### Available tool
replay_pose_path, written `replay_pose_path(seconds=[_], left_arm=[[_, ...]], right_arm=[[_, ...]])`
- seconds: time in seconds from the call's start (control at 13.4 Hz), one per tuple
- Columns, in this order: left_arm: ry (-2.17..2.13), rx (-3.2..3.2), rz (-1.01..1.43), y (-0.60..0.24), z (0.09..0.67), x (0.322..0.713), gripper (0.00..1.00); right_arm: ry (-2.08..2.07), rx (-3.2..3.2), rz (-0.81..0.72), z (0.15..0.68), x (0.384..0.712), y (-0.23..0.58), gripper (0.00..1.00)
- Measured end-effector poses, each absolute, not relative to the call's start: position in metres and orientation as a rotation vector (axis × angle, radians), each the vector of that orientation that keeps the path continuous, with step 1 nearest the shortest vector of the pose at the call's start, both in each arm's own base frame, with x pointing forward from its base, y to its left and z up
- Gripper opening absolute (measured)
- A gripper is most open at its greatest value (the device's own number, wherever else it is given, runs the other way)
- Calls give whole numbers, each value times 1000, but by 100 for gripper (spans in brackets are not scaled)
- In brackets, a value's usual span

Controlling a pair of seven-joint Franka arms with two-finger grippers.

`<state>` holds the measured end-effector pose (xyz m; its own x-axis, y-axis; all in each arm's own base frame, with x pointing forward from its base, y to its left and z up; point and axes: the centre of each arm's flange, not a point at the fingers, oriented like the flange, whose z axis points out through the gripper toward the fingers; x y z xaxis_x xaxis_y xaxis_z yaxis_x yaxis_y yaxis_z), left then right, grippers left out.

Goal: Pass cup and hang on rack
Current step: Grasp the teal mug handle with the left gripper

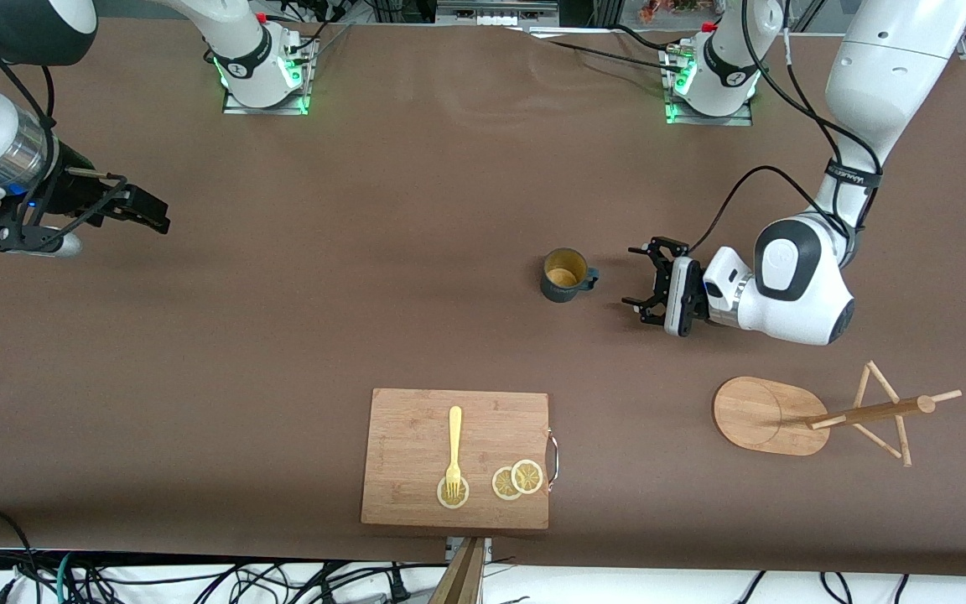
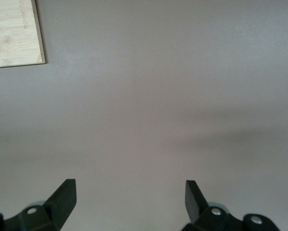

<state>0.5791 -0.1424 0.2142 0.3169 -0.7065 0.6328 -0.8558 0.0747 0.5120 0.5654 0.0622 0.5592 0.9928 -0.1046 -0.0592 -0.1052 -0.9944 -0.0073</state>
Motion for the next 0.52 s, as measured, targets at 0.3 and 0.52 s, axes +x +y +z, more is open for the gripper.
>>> replay_pose_path(seconds=[0.3, 0.52], left_arm=[[-1448, 1639, 338, -144, 179, 556, 100], [-1426, 1643, 505, -147, 166, 549, 100]], right_arm=[[182, -3125, 92, 559, 566, 56, 100], [186, -3116, 95, 558, 567, 51, 100]])
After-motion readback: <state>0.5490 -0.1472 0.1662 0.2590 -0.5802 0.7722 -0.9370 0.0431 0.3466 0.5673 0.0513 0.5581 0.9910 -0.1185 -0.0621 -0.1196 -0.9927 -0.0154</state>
